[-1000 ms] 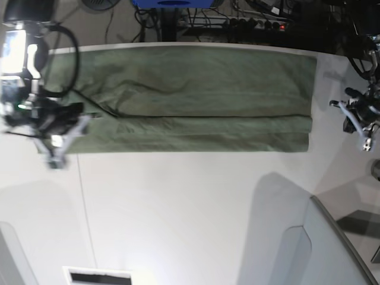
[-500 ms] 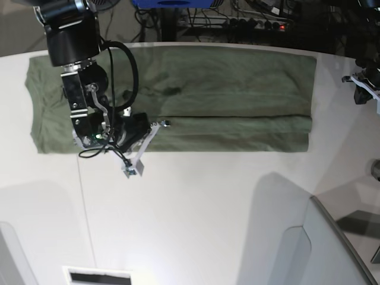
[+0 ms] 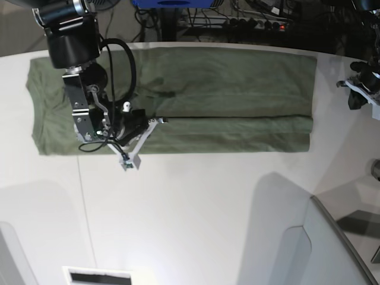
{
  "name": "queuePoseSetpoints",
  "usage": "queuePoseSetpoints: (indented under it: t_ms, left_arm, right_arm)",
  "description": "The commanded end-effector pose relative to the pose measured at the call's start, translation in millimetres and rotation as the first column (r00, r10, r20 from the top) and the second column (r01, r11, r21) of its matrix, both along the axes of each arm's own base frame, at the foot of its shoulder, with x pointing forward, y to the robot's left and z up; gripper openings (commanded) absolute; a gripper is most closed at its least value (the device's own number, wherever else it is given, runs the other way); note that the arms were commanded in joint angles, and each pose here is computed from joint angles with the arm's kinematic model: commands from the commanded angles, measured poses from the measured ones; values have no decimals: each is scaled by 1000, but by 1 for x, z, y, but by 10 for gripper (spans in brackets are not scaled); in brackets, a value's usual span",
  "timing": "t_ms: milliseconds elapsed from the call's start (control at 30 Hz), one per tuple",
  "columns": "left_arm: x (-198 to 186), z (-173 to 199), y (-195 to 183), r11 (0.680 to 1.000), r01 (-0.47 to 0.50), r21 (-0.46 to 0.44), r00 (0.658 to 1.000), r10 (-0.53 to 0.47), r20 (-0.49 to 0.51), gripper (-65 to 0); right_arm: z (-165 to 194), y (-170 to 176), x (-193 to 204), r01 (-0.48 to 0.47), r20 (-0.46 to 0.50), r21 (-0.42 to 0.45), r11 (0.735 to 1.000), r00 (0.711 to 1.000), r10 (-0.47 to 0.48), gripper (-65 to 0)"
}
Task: Layout the t-shirt on the table in an organized manner, then fold the t-shirt properly
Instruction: 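Move the right gripper inward over the strip toward its middle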
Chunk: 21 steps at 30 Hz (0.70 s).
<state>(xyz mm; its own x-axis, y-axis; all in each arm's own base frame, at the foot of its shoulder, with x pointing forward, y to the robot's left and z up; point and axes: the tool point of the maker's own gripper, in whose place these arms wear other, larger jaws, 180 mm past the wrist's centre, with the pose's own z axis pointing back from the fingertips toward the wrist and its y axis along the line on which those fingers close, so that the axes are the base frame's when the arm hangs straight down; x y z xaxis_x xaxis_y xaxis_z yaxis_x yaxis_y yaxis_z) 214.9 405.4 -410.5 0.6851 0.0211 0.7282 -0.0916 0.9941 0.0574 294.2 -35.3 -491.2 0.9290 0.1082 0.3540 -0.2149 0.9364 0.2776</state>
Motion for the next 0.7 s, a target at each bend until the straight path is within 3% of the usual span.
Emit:
queuePoseSetpoints:
  t_ms: [0,200,267,467,533,667]
  left_arm:
    - [9,16,9,1000,4,27,999,-5,42,-650]
    - [11,13,3,999,23,22,999,-24,36,-650]
    - [12,10,-7,999,51,15,998,-51,28,-650]
    - [23,-5,-41,993,117,-33,993,-116,21,-650]
    - [32,-4,-48,992,116,-44,993,-114,43,-650]
    - [39,-6,-61,988,143,-57,989,-141,49,-650]
  right_arm:
    - [10,2,10,-3,34,2,1000,999,3,-635]
    - [67,9,26,-16,209,30,999,978,9,-635]
    - [80,-8,26,-7,244,1,1000,970,6,-635]
    - [70,-84,26,220,199,-31,975,957,-210,-635]
    - [69,-90,26,220,192,-43,975,959,-208,-635]
    - [74,-65,35,148,206,-39,988,969,-137,-635]
